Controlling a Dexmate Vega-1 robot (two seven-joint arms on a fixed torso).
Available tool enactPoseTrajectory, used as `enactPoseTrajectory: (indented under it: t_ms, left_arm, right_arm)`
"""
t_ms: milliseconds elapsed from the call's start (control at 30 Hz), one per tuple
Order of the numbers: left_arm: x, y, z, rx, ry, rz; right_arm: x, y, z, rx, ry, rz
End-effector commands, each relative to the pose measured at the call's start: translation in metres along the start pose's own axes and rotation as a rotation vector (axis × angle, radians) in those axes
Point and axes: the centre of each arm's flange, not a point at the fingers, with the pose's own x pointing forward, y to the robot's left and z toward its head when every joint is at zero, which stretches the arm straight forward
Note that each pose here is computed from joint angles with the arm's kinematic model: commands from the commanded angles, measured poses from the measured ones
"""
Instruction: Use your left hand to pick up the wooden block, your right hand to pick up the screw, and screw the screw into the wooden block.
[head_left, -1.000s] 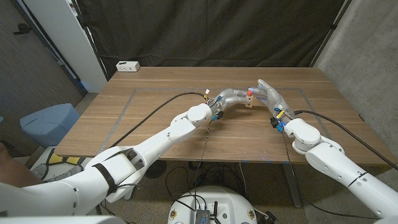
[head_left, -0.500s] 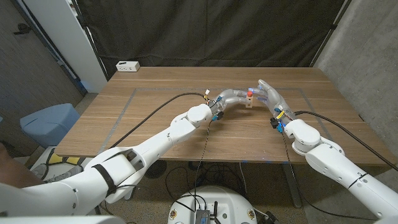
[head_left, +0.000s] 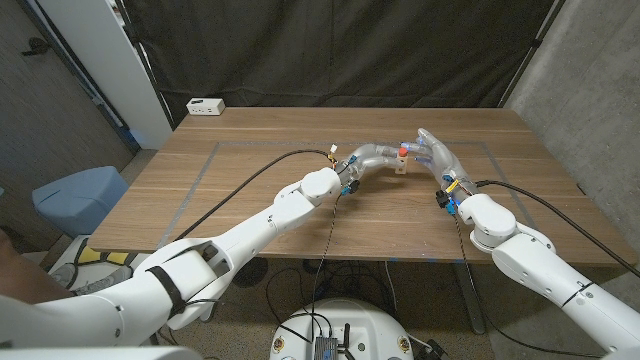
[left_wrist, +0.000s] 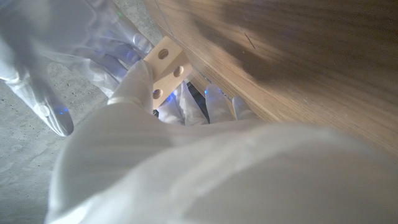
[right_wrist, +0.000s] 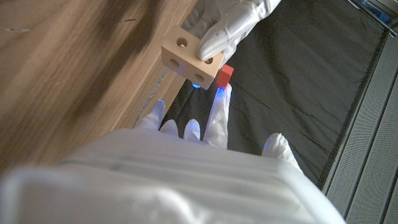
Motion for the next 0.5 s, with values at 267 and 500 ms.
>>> enactPoseTrajectory:
  t_ms: [267,500]
  left_arm:
    - [-0.004,0.0001,0.0005,0.003,-0.003,0.005]
    - [-0.0044,0.001,-0.0002,0.001,-0.003,0.006]
  right_arm:
    - [-0.0058,0.0001,-0.0013,0.0,0.007,-0.022]
    - [-0.0072,0.0009,-0.0011,-0.004,0.01,-0.027]
